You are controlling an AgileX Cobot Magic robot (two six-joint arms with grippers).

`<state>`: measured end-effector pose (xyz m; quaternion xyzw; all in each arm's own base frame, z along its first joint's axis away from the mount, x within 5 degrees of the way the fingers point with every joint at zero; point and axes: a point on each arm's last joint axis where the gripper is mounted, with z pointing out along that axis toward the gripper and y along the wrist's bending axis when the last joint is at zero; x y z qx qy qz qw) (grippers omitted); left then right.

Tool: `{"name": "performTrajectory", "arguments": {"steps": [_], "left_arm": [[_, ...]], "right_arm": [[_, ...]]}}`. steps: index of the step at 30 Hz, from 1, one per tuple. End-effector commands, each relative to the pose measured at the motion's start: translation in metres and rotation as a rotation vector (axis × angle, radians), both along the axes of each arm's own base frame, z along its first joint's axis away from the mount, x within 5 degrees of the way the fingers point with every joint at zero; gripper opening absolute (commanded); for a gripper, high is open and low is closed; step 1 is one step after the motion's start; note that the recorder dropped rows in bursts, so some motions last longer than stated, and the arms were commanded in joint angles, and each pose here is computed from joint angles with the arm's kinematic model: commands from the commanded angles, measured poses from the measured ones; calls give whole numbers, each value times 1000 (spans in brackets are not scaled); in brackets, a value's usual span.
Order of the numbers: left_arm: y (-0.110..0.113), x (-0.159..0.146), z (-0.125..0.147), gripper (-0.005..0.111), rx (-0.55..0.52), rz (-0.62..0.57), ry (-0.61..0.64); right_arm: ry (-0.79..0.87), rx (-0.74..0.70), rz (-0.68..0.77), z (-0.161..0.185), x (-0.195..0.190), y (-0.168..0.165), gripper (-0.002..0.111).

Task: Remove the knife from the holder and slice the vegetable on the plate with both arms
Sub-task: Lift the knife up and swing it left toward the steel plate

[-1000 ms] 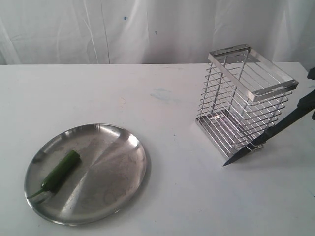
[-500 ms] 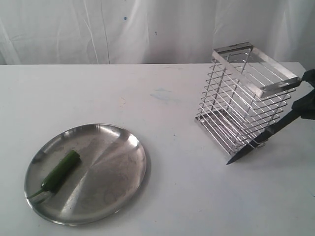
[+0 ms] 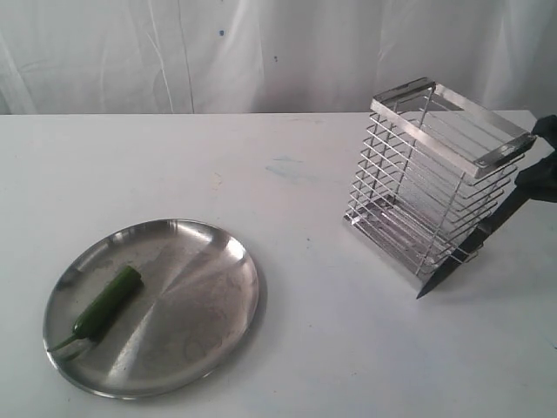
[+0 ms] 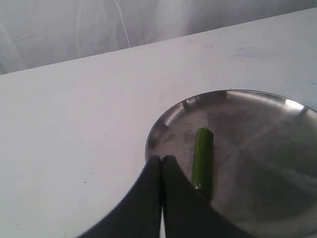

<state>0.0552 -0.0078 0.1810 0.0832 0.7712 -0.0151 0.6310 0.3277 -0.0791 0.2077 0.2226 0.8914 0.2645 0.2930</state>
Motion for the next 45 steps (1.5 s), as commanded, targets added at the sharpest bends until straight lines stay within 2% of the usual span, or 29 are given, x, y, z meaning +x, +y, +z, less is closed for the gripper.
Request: {"name": "performTrajectory", "arguments": {"steps": [1,4,7,12,17,24,29,31,35,40,45], "left_arm": [[0,0,-1,0,-8,-5,1],[0,0,-1,0,-8,-5,1],[0,0,-1,0,-8,-5,1],[0,0,-1,0,-8,-5,1],[0,0,-1,0,-8,-5,1],[0,0,-1,0,-8,-5,1],[0,0,-1,0,-8,-5,1],[0,0,-1,0,-8,-5,1],[0,0,-1,0,-8,-5,1],[0,0,-1,0,-8,-5,1],[0,0,-1,0,-8,-5,1]], "right_arm": [[-102,-52,-31,12,3,-4,0],[-170,-45,-14,23,4,-2,0],[-268,-108,56,35,4,0,0],[-377,-95,149,50,2,9,0],[-483,-53,45,75,0,7,0],[-630,-289,-48,131,-24,3,0],[-751,-349,-48,169,-52,14,0],[-805,-347,-5,182,-64,23,0],[-829,-296,205,196,-94,51,0],[-865,-312,153,211,-111,55,0],[-878,-250,237,217,-125,70,0]]}}
